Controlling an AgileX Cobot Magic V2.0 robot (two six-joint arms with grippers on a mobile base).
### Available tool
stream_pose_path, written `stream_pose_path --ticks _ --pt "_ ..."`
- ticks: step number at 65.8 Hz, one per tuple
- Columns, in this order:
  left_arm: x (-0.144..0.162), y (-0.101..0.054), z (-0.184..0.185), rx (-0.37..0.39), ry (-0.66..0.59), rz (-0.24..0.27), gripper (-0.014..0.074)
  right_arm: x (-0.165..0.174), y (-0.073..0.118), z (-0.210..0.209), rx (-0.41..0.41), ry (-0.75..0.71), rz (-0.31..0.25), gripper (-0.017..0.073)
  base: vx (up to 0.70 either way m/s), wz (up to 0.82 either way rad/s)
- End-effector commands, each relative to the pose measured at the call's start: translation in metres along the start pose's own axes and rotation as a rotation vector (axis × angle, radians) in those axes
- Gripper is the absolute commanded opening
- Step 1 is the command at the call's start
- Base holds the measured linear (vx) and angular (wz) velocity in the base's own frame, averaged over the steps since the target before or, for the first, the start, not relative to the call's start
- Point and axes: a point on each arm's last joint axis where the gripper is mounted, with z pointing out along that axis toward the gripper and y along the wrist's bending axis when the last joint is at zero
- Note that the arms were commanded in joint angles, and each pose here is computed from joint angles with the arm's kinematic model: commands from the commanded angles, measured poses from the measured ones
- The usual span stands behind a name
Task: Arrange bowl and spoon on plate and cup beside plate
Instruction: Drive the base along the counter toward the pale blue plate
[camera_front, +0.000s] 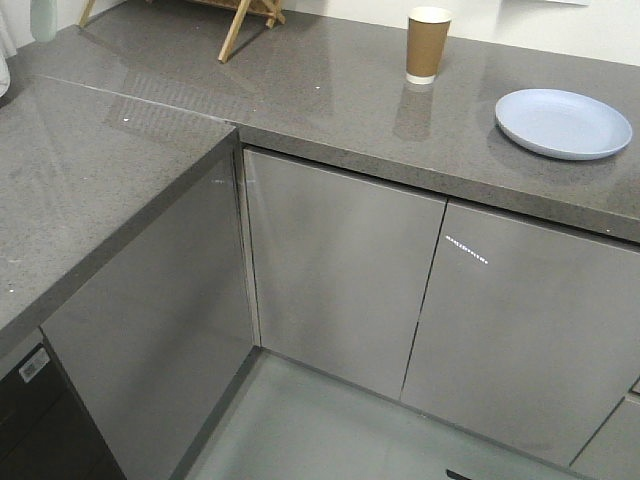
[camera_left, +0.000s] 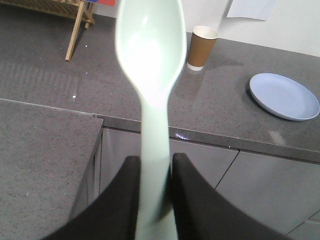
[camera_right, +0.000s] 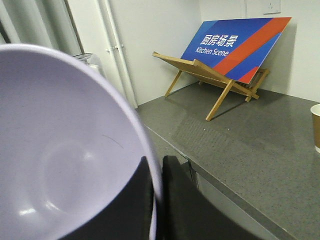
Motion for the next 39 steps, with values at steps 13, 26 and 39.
stream_pose_path --ticks 13,26,39 --pt "-0.0139 -0.0098 -0.0189 0.028 -0.112 0.0 -0.0006 -0.0141 0.0152 -0.0065 -0.028 -0.086 -0.03 -0.0005 -0.02 -0.11" --pt "-0.0139 -0.0098 -0.0189 0.028 -0.112 0.0 -0.0006 -0.0141 0.0152 -0.0065 -0.028 -0.086 -0.03 -0.0005 0.0 -0.08" --pt "-0.0139 -0.0098 -0.0189 0.028 -0.112 0.0 -0.0006 -0.0141 0.0152 -0.0065 -0.028 -0.086 -0.03 -0.0005 0.01 -0.12"
